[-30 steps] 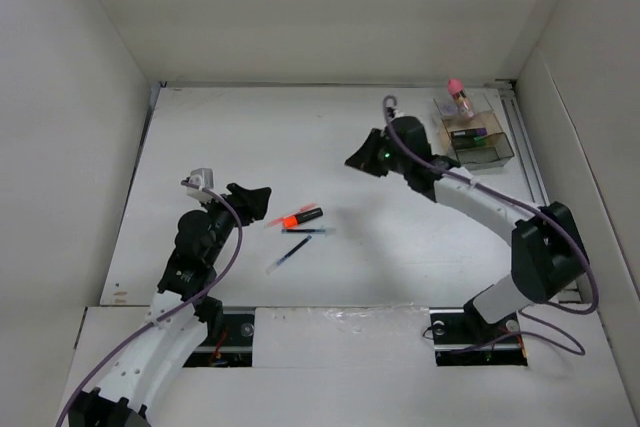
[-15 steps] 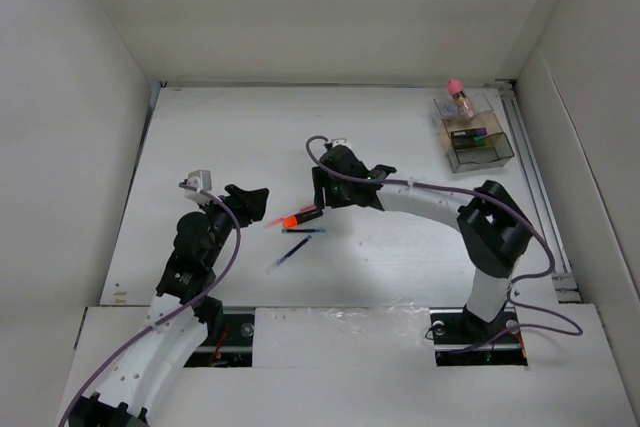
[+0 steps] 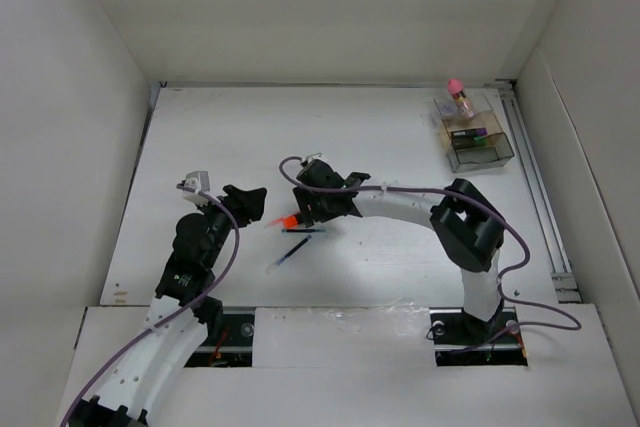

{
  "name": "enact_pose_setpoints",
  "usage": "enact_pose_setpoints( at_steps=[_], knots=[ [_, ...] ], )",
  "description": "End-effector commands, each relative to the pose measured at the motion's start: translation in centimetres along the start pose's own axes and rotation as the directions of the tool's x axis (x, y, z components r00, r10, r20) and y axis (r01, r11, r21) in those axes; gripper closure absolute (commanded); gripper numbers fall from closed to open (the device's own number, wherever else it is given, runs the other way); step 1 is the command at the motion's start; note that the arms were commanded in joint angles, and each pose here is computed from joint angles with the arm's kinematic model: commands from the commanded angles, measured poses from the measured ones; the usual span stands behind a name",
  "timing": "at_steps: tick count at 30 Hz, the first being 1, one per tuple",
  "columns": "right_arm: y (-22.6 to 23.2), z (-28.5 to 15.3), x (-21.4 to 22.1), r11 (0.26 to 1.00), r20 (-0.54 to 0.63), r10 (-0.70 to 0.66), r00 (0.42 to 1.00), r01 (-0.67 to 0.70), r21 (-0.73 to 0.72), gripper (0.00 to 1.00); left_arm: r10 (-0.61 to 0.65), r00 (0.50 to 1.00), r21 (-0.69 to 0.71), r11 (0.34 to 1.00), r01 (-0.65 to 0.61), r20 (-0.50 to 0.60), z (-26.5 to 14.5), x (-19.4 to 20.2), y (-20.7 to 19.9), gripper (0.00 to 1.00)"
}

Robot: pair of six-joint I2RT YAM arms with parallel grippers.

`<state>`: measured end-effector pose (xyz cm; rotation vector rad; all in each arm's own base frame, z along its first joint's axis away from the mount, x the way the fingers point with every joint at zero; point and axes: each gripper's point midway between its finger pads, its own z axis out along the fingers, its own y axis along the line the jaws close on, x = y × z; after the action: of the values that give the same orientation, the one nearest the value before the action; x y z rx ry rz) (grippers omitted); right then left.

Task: Sort the stationery into containers
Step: Move the pen to the center of the board.

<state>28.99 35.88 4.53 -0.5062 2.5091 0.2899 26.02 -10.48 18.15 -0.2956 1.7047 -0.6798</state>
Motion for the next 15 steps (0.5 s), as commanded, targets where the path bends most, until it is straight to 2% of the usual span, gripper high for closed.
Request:
enact_pose_setpoints(
  at_steps=[1,15],
  knots=[
    [0.4,-0.4,-0.8,0.999,0.017,-0.039,0.999,0.039,0.015,0.25,0.011,0.999,0.024,1.000,-0.012,0.045,-0.1,-1.5,-1.0,0.33],
    [1.3,1.9,-1.2,0.997,0.001,-0.080,0.997,0.080,0.011,0.20,0.010,0.998,0.008,1.000,-0.011,0.070,-0.5,-2.0,-0.7,0.33]
  ],
)
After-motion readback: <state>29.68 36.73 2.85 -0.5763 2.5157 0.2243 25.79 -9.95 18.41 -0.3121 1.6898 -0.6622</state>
